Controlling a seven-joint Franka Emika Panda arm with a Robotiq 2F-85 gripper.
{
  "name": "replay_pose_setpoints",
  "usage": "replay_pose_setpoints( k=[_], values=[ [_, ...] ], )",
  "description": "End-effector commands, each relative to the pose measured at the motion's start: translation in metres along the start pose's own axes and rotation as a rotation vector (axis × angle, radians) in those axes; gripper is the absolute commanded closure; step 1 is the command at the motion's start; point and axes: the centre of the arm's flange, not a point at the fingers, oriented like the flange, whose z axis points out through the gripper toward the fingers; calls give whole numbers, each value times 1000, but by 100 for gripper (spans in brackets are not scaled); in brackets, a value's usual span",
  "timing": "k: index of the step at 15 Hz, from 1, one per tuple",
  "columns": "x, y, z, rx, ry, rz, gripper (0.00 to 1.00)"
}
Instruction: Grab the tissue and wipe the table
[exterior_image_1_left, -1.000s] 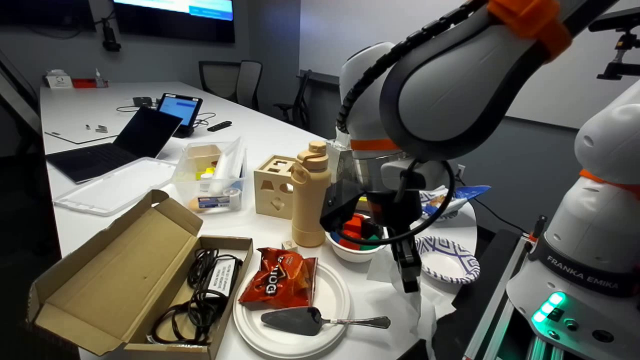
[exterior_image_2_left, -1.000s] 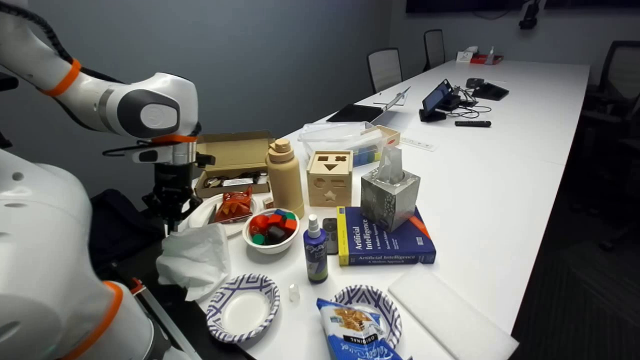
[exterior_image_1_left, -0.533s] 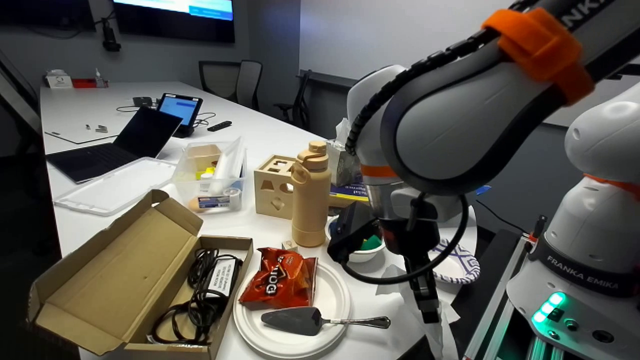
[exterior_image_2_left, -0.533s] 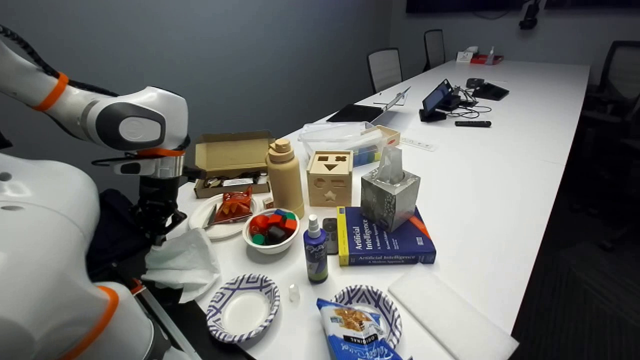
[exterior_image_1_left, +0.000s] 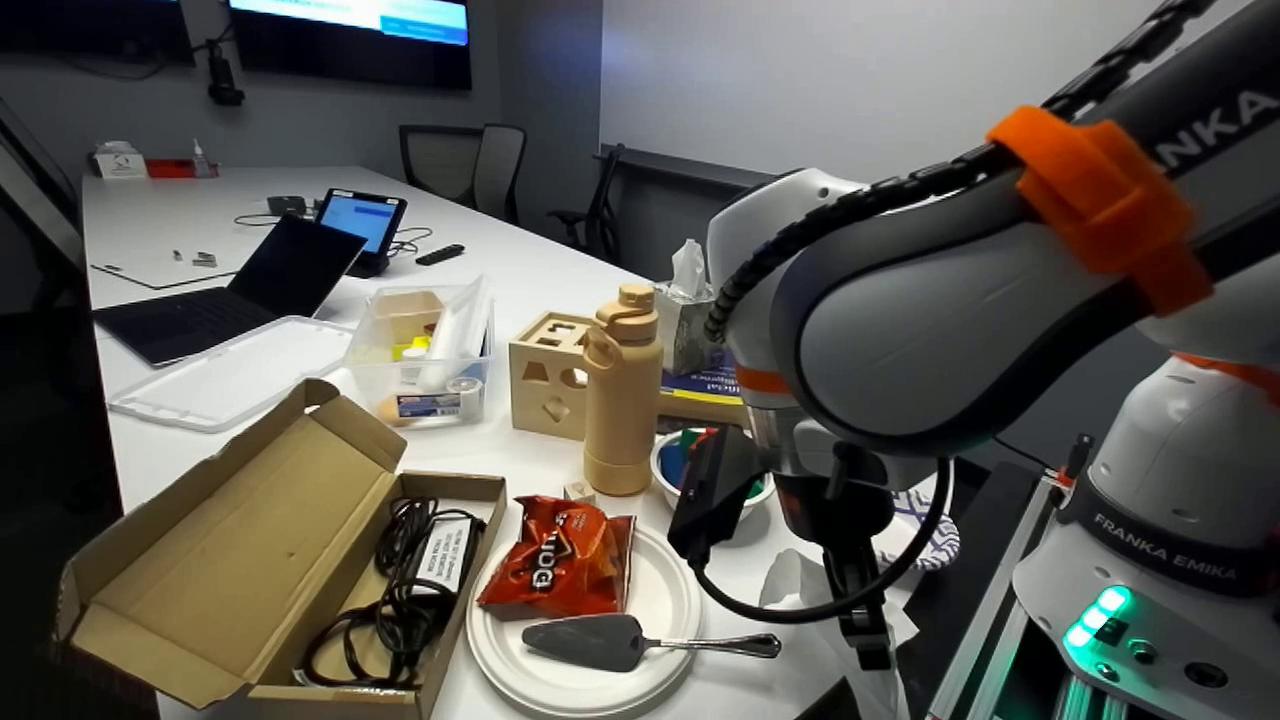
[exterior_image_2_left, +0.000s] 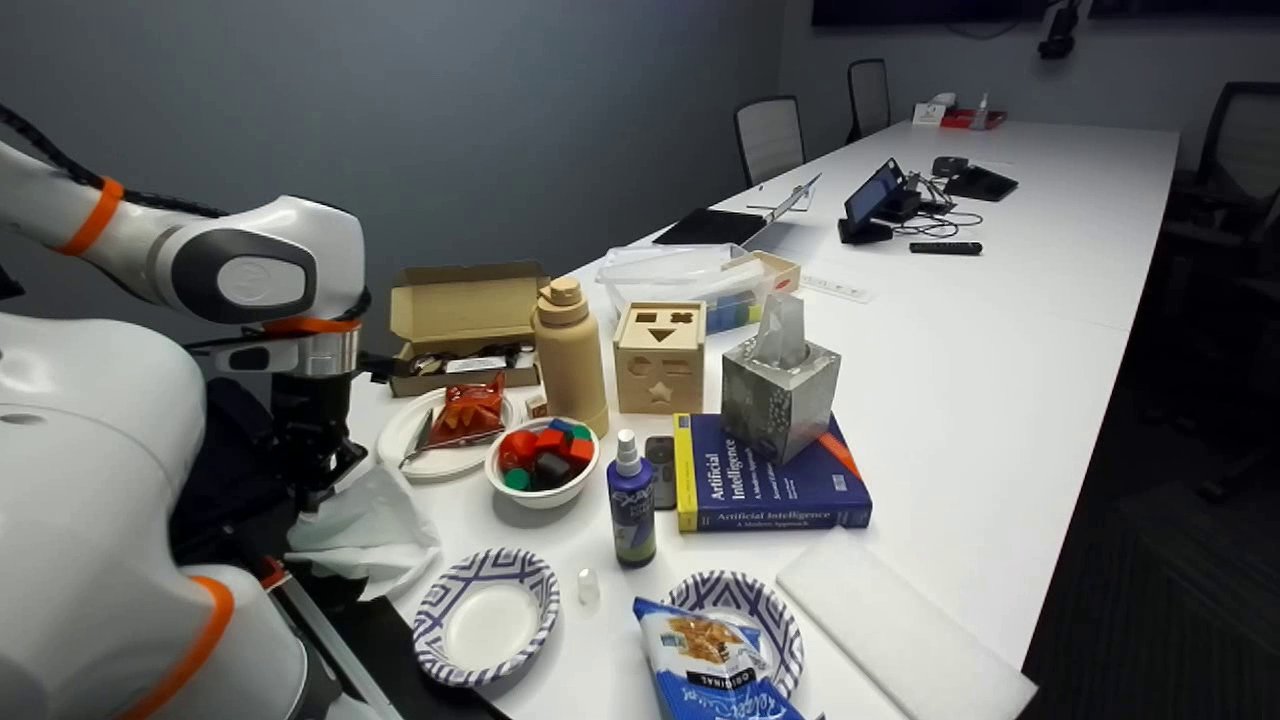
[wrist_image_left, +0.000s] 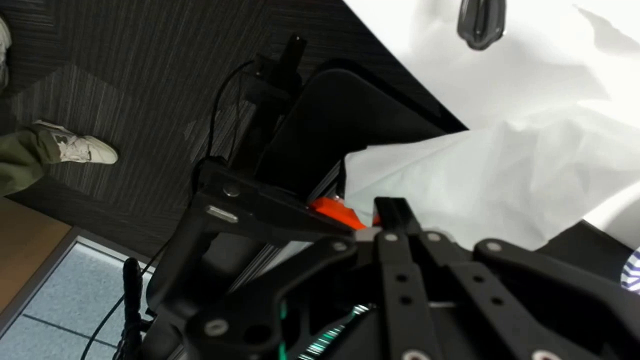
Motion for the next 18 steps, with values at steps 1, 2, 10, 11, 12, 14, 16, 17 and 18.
replay_pose_setpoints(
  k=[1, 2, 10, 11, 12, 14, 16, 17, 18],
  values=[
    [70, -25, 17, 73, -5, 91, 100],
    [70, -28, 18, 78, -2, 95, 100],
    [77, -39, 17, 91, 15, 147, 100],
    [77, -41, 17, 93, 10, 148, 100],
    [77, -43, 17, 96, 13, 150, 100],
    [79, -45, 17, 95, 7, 154, 100],
    [79, -47, 16, 115, -11, 122, 100],
    [9, -18, 10, -6, 37, 49, 100],
    [9, -16, 9, -8, 36, 38, 99]
  ],
)
